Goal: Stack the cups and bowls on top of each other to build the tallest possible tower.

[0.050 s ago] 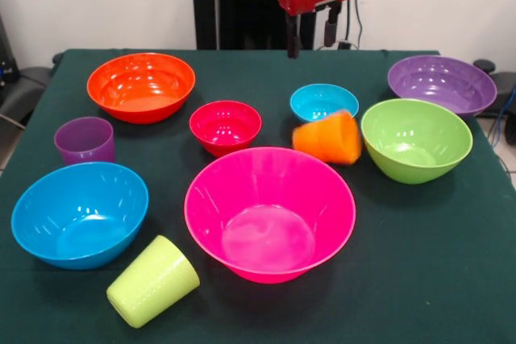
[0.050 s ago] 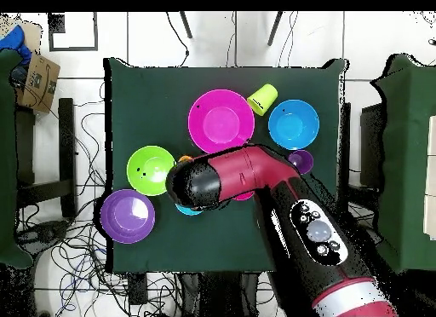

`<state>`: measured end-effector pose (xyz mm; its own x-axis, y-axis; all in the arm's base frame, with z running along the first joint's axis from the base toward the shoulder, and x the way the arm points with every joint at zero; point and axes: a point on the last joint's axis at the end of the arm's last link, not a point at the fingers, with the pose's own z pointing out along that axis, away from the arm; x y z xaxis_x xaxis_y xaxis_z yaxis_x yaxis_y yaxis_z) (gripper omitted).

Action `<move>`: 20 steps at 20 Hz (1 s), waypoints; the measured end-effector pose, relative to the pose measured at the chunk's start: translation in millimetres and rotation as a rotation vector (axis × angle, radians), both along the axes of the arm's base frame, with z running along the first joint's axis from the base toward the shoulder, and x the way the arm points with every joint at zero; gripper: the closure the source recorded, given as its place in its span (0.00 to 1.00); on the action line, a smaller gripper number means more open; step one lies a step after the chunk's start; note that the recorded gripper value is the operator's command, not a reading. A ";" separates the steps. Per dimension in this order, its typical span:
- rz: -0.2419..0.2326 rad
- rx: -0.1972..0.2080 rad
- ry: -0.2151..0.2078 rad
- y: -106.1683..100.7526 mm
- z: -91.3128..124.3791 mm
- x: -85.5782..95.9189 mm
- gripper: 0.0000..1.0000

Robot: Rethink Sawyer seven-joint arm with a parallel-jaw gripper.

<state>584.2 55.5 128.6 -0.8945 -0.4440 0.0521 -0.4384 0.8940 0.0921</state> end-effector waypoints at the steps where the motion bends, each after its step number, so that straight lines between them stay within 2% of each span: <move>1: 0.004 0.005 0.002 2.6 0.3 3.3 0.00; 8: 0.029 0.040 0.032 22.0 0.9 25.0 0.00; 12: 0.043 0.058 0.030 29.9 3.6 30.1 0.00; 17: 0.059 0.045 0.018 25.1 9.1 25.6 0.00; 20: 0.068 0.023 0.002 14.0 15.6 13.0 0.00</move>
